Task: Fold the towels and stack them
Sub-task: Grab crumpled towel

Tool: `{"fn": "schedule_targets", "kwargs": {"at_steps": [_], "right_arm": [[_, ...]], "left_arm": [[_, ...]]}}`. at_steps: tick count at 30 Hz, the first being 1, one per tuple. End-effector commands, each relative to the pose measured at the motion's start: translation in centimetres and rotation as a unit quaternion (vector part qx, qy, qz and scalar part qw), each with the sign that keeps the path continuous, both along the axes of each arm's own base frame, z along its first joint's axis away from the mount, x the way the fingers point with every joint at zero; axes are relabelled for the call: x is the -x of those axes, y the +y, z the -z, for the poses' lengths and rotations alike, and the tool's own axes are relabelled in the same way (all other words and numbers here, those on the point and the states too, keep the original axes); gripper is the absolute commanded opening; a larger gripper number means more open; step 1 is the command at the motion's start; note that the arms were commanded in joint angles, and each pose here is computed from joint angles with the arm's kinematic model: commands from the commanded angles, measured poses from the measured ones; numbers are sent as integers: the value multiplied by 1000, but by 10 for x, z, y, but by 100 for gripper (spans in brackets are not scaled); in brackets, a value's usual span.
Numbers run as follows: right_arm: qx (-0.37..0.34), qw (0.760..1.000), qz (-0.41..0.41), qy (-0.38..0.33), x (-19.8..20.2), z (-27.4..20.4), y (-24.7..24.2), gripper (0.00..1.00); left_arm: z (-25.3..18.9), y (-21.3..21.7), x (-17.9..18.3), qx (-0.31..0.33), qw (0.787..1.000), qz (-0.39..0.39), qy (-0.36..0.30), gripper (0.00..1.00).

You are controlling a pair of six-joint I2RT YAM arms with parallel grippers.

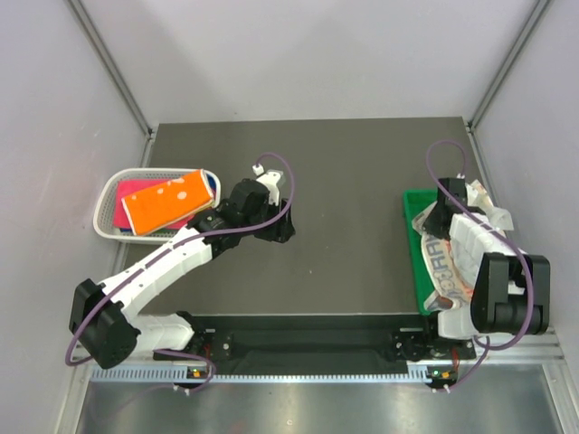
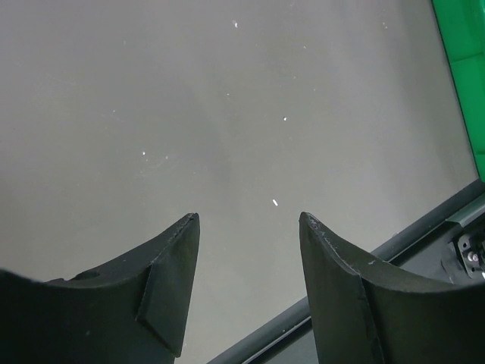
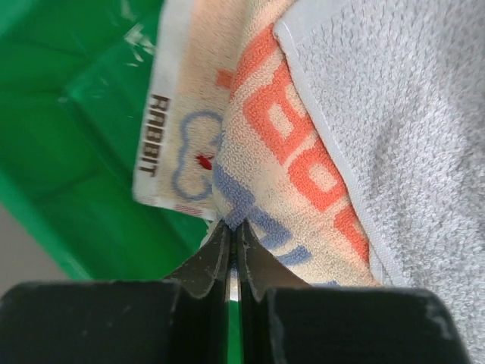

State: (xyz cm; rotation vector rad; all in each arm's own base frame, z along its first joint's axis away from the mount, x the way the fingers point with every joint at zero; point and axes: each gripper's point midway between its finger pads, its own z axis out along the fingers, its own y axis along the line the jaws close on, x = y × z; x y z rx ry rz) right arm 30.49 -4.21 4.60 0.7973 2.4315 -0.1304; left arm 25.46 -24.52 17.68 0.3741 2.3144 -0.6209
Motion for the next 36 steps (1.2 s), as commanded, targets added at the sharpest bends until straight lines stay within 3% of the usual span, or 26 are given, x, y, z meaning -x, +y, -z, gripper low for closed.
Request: {"fn": "schedule_targets", "kwargs": {"at_steps": [1,8,13,18,19,22,30,34,36], "right_arm": [[-12,997,-14,-81,-31,-54,3,0],[-32,986,-56,-153,-36,-118,20,0],[-35,986,-68,-150,-36,-114,26,2],[-13,990,-55,-130,-29,-100,16,39],[2,991,-42,-129,-27,-100,9,42],[24,992,-13,-121,-20,-96,-11,50],[39,996,46,-67,3,-57,-46,56],[68,993,88,-39,24,-38,-61,71],[68,992,102,-28,33,-27,-64,72]], "left_arm": [[-13,-3,-11,14,999,-10,-29,60],[-12,-3,-16,4,999,-14,-29,60],[-9,-5,-18,-2,1000,-14,-22,60],[-9,-6,-16,2,1000,-11,-19,60],[-9,-5,-15,1,1000,-11,-19,60],[-9,-5,-14,0,1000,-8,-18,60],[-6,-2,-10,1,1000,-7,-17,60],[-6,-3,-7,7,1000,-3,-13,60],[-3,-2,-5,6,1000,-4,-12,60]]}}
